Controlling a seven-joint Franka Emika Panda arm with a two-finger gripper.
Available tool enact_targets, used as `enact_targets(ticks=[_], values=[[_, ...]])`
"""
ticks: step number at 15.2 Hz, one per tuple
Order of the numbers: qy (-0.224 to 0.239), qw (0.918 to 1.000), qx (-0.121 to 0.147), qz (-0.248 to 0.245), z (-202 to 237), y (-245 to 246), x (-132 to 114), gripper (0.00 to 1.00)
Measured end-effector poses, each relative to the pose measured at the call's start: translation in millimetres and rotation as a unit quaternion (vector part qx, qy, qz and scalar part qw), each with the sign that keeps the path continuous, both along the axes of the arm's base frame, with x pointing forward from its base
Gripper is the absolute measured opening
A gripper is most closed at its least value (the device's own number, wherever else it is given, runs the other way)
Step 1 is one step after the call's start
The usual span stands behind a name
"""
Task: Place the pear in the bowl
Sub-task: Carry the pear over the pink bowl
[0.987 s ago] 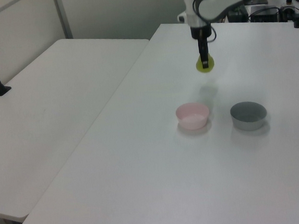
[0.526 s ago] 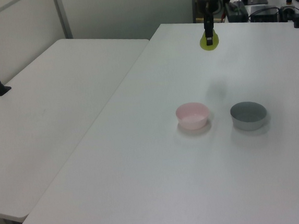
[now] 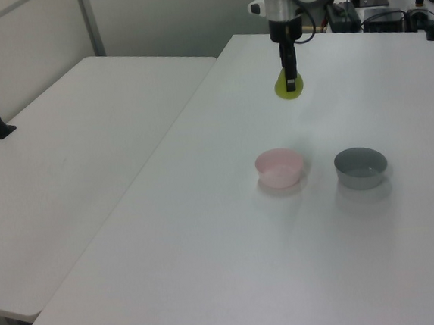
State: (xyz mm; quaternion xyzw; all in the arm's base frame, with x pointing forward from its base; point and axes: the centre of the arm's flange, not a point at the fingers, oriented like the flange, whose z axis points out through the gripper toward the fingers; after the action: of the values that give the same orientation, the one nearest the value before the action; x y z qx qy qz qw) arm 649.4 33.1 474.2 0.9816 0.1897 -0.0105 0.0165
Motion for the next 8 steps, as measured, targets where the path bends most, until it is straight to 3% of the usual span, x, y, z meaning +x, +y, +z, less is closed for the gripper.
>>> enact_targets(ticks=[3,8], values=[[-0.009,0.9997,0.001,0.021,4.7,64.7,0.3,0.79],[-0.009,0.9982,-0.001,0.059,1.9,126.2,-9.2,0.79]])
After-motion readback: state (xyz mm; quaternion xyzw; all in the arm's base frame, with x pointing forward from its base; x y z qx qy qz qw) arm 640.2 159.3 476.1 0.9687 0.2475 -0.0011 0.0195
